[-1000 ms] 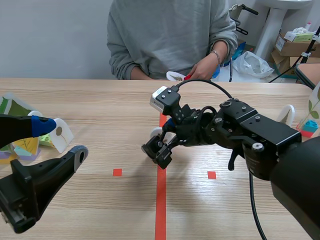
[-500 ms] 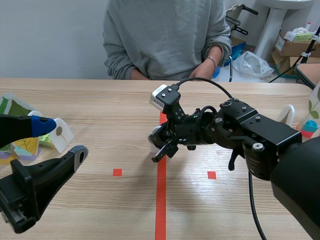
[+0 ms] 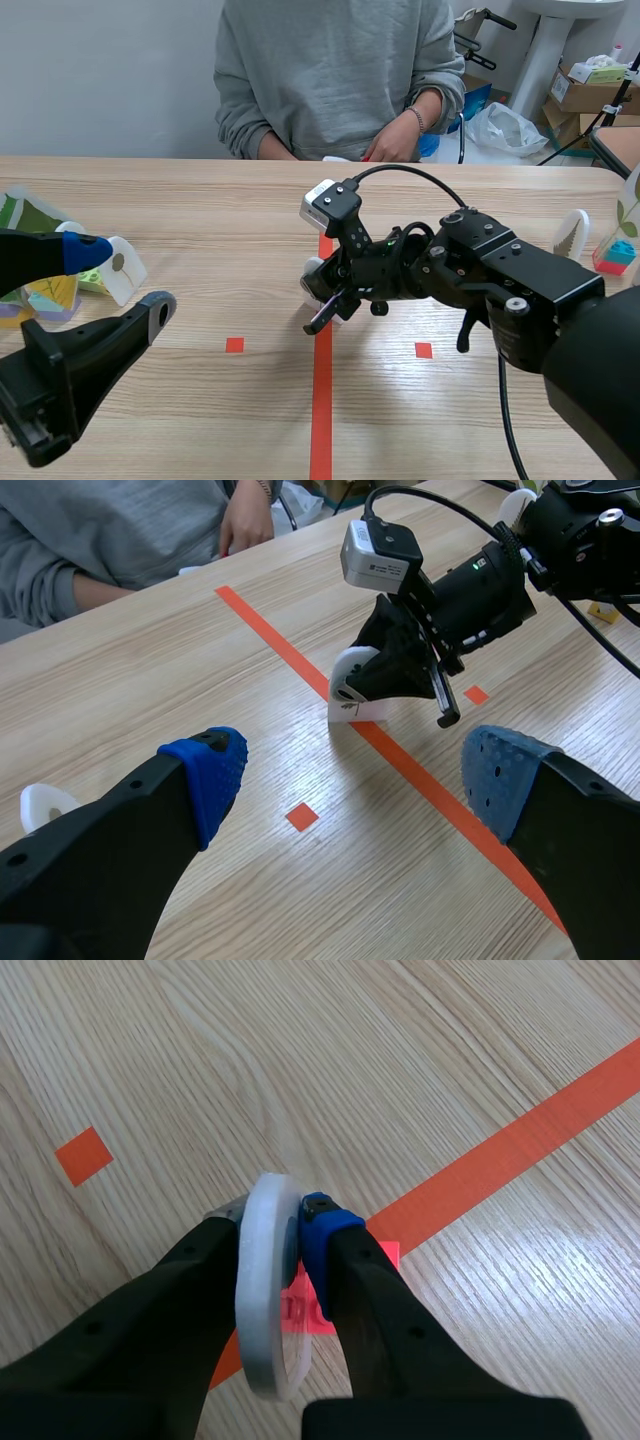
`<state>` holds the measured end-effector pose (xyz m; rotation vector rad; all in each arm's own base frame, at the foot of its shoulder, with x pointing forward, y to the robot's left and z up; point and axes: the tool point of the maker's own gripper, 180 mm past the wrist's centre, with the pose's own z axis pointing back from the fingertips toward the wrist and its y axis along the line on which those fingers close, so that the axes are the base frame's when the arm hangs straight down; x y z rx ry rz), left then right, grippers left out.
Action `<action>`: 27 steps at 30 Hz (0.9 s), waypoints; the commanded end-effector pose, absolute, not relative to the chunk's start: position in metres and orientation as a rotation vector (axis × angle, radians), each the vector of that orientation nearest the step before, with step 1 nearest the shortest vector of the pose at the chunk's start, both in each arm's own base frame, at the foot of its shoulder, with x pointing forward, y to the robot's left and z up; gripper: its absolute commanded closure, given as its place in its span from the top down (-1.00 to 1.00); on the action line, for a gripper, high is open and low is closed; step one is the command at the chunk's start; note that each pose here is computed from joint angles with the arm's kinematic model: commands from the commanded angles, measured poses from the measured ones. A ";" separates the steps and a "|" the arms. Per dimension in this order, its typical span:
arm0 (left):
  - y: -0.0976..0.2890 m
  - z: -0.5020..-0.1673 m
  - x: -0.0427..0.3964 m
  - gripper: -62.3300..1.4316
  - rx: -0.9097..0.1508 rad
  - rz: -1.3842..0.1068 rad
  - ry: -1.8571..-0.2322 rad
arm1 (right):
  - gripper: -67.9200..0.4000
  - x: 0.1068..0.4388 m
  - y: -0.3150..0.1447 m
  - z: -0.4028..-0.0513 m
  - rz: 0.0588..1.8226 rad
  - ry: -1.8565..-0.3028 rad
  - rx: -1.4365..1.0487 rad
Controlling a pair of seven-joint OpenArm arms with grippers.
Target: Do the leaf sorting experiment
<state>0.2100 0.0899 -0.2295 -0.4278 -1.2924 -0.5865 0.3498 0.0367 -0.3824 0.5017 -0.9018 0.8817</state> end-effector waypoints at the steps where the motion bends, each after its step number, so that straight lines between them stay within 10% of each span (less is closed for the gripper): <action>1: 0.086 -0.222 0.211 0.51 -0.449 -0.579 -1.323 | -0.92 0.351 0.039 -0.377 0.882 -0.914 0.508; 27: 0.086 -0.222 0.211 0.51 -0.449 -0.579 -1.323 | -0.92 0.404 -0.100 -0.356 0.325 -1.022 0.368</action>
